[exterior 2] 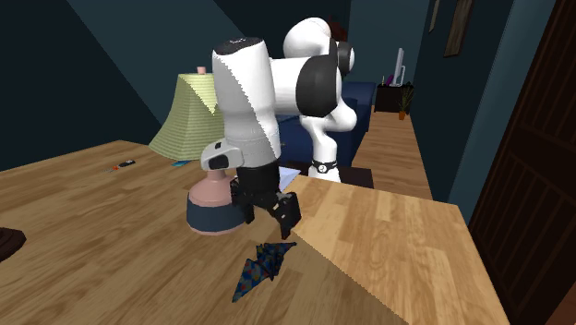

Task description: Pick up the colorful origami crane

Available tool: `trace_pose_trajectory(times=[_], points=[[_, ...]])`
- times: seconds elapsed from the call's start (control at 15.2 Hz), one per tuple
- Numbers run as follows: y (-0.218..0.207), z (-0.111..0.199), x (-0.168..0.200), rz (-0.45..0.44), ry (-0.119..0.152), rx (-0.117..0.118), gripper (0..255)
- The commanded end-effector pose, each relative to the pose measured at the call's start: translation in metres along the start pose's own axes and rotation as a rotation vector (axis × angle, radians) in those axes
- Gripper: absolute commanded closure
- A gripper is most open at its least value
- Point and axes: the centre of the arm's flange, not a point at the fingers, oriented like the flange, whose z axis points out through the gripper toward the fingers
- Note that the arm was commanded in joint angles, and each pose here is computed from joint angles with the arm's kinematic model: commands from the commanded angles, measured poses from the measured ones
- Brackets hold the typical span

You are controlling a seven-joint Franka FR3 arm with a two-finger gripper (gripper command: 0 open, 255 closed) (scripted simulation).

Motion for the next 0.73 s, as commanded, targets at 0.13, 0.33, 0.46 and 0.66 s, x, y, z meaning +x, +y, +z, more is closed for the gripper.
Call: trace_pose_trajectory(times=[0.13, 0.33, 0.46, 0.66], points=[[-0.004, 0.021, 0.042, 0.029, -0.011, 0.007, 0], [-0.004, 0.037, 0.044, 0.029, -0.011, 0.007, 0], [-0.003, 0.048, 0.045, 0.029, -0.011, 0.007, 0], [-0.003, 0.061, 0.046, 0.029, -0.011, 0.007, 0]])
